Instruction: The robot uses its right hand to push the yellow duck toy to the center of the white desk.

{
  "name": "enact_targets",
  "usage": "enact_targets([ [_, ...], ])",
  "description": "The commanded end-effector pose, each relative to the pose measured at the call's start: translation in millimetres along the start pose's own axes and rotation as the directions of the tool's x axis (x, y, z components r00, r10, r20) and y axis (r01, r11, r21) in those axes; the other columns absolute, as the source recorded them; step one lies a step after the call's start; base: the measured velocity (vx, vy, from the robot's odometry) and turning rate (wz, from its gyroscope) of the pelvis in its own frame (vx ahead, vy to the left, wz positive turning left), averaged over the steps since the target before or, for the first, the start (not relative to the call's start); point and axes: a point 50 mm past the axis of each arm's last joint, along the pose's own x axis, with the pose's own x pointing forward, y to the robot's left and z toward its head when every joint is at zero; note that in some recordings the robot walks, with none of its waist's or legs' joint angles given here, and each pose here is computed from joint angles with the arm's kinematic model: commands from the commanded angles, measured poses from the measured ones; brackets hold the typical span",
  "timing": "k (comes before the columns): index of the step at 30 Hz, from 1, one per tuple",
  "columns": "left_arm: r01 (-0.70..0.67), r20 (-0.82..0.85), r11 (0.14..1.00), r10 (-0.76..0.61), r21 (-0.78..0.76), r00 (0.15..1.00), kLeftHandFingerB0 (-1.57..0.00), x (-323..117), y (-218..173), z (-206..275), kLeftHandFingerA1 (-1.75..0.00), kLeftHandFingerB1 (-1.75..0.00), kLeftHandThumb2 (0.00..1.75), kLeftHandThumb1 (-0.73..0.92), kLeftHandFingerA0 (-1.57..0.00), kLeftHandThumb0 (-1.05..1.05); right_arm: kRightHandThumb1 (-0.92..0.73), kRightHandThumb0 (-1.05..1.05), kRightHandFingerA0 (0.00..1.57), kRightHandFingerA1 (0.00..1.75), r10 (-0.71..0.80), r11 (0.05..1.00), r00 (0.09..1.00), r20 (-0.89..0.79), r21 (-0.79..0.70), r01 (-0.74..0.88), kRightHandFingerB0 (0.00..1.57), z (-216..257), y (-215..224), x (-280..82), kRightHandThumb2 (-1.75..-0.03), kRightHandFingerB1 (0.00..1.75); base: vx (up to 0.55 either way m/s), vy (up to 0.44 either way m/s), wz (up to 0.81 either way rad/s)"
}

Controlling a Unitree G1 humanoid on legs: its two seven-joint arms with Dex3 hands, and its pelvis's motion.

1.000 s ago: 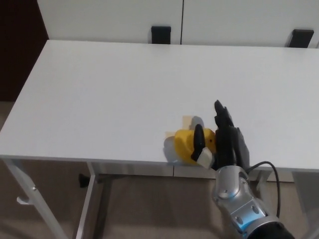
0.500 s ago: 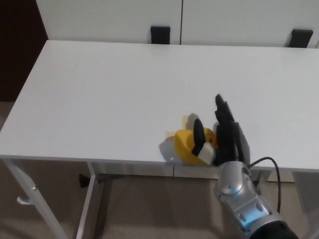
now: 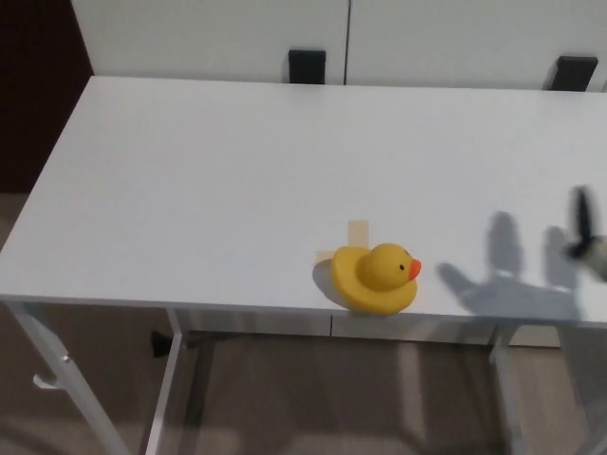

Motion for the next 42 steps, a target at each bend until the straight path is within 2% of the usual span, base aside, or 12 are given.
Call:
enact_targets([
  [1,-0.023,-0.033,0.999,0.023,0.027,0.999,-1.29,-3,11,-13,-0.93,-0.93,1.21,-0.40,-1.38,0.14,-0.92,-0.89,0.00,0.00,-0.165,0.986,0.982,0.089,0.055,0.160,0.00,-10,-175,3,-0.85,0.00,0.00,0.000,0.00],
  [9,-0.034,-0.040,0.999,0.034,0.004,0.999,-1.19,-3,16,-16,-0.97,-0.95,1.22,-0.38,-1.27,0.08,-0.92,-0.99,0.00,0.11,-0.351,0.925,0.936,-0.020,0.150,0.350,0.00,-31,-246,-28,-0.75,0.00,0.00,0.000,0.00],
  [10,-0.033,-0.037,0.999,0.034,0.022,0.999,-1.29,-3,18,-15,-0.97,-0.94,1.07,-0.37,-1.21,0.08,-0.79,-1.05,0.00,0.57,-0.372,0.916,0.926,-0.070,0.135,0.378,0.00,-46,-260,-41,-1.17,0.47,0.00,0.000,0.00],
  [12,-0.033,-0.036,0.999,0.035,0.039,0.999,-1.25,-3,20,-15,-0.95,-0.93,1.13,-0.35,-1.24,0.03,-0.84,-1.02,0.00,0.45,-0.385,0.912,0.904,-0.187,0.073,0.404,0.00,-76,-277,-67,-1.23,0.35,0.00,0.000,0.00],
  [16,-0.039,-0.036,0.999,0.040,0.038,0.999,-1.18,-3,23,-15,-0.97,-0.95,1.18,-0.36,-1.26,-0.03,-0.75,-0.88,0.00,0.46,-0.342,0.936,0.867,-0.361,-0.056,0.346,0.00,-114,-285,-103,-1.14,0.31,0.00,0.000,0.02],
  [17,-0.041,-0.034,0.999,0.042,0.028,0.999,-1.20,-3,24,-16,-0.94,-0.96,1.18,-0.38,-1.37,-0.02,-0.60,-0.66,0.23,0.70,-0.312,0.948,0.853,-0.418,-0.083,0.306,0.15,-126,-283,-115,-0.96,0.58,0.00,0.000,0.00],
  [21,-0.049,-0.030,0.999,0.049,0.020,0.998,-1.34,-4,26,-16,-0.92,-0.93,1.20,-0.44,-1.41,0.06,-0.67,-0.40,0.40,0.65,-0.150,0.978,0.824,-0.546,-0.202,0.045,0.28,-163,-268,-160,-0.60,0.50,0.00,0.000,0.00],
  [23,-0.051,-0.025,0.998,0.052,0.025,0.998,-1.27,-4,26,-16,-0.90,-0.92,1.24,-0.42,-1.43,0.03,-0.61,-0.29,0.44,0.65,-0.127,0.971,0.765,-0.632,-0.235,-0.032,0.29,-181,-258,-183,-0.68,0.51,0.00,0.000,0.00],
  [24,-0.051,-0.026,0.999,0.052,0.018,0.998,-1.33,-4,26,-15,-0.91,-0.90,1.34,-0.43,-1.35,0.06,-0.46,-0.07,0.48,0.69,-0.135,0.968,0.733,-0.667,-0.246,-0.046,0.31,-188,-254,-193,-1.08,0.59,0.00,0.000,-0.06],
  [27,-0.049,-0.030,0.999,0.049,0.011,0.998,-1.25,-3,25,-14,-0.96,-0.92,1.19,-0.39,-1.24,0.04,-0.40,0.14,0.51,0.66,-0.132,0.959,0.685,-0.716,-0.267,-0.094,0.34,-197,-248,-207,-1.12,0.56,0.00,0.000,0.00],
  [34,-0.051,-0.030,0.998,0.052,0.035,0.998,-1.25,-3,27,-13,-0.89,-0.86,1.12,-0.33,-1.33,-0.10,-0.36,0.06,0.91,0.55,-0.063,0.939,0.611,-0.789,-0.255,-0.231,0.69,-203,-248,-223,-1.17,0.54,0.00,0.000,0.00],
  [42,-0.064,-0.036,0.997,0.066,0.040,0.997,-1.18,-2,33,-11,-0.88,-0.84,1.21,-0.32,-1.30,-0.16,-0.39,0.08,0.97,0.61,-0.045,0.953,0.563,-0.825,-0.204,-0.223,0.73,-208,-246,-232,-1.10,0.60,0.00,0.000,0.00],
])
